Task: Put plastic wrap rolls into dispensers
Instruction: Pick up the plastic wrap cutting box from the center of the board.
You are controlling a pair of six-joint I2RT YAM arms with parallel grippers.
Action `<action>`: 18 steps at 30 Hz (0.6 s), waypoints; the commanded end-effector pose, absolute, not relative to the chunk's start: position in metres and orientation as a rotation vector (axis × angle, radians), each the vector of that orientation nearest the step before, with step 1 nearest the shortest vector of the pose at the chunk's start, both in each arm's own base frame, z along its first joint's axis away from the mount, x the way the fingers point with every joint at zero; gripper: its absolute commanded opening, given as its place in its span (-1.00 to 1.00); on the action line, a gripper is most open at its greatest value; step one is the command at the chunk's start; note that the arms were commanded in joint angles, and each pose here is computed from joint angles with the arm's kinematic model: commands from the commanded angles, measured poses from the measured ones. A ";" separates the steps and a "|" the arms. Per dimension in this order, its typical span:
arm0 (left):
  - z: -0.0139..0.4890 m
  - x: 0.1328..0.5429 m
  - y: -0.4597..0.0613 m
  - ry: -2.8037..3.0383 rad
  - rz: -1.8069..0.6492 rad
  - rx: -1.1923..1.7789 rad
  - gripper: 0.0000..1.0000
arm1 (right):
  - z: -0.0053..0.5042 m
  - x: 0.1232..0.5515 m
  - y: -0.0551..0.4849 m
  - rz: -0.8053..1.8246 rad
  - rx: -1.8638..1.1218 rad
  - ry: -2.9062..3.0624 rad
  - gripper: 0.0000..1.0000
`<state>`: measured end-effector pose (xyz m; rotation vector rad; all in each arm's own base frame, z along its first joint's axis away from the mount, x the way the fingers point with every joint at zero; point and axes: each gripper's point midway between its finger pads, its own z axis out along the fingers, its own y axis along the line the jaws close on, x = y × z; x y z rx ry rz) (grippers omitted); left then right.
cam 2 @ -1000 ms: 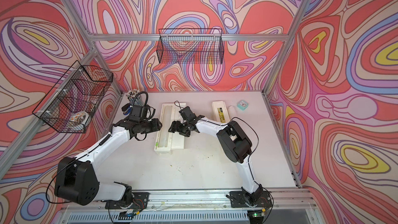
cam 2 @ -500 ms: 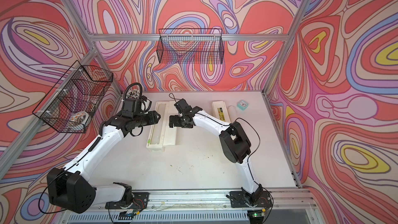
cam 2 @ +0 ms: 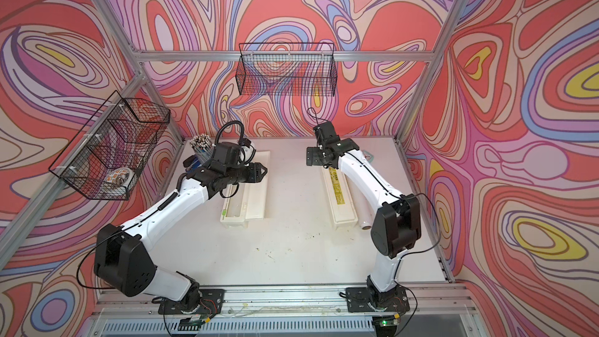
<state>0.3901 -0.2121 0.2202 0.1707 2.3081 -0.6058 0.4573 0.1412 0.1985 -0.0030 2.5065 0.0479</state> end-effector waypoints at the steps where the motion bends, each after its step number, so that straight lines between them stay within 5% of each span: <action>1: 0.234 0.399 -0.218 2.251 -0.595 0.195 0.06 | 0.167 0.463 0.121 -0.004 -0.039 2.583 0.96; 18: 0.220 0.413 -0.218 2.284 -0.545 0.181 0.06 | 0.084 0.512 0.112 0.116 -0.022 2.738 0.96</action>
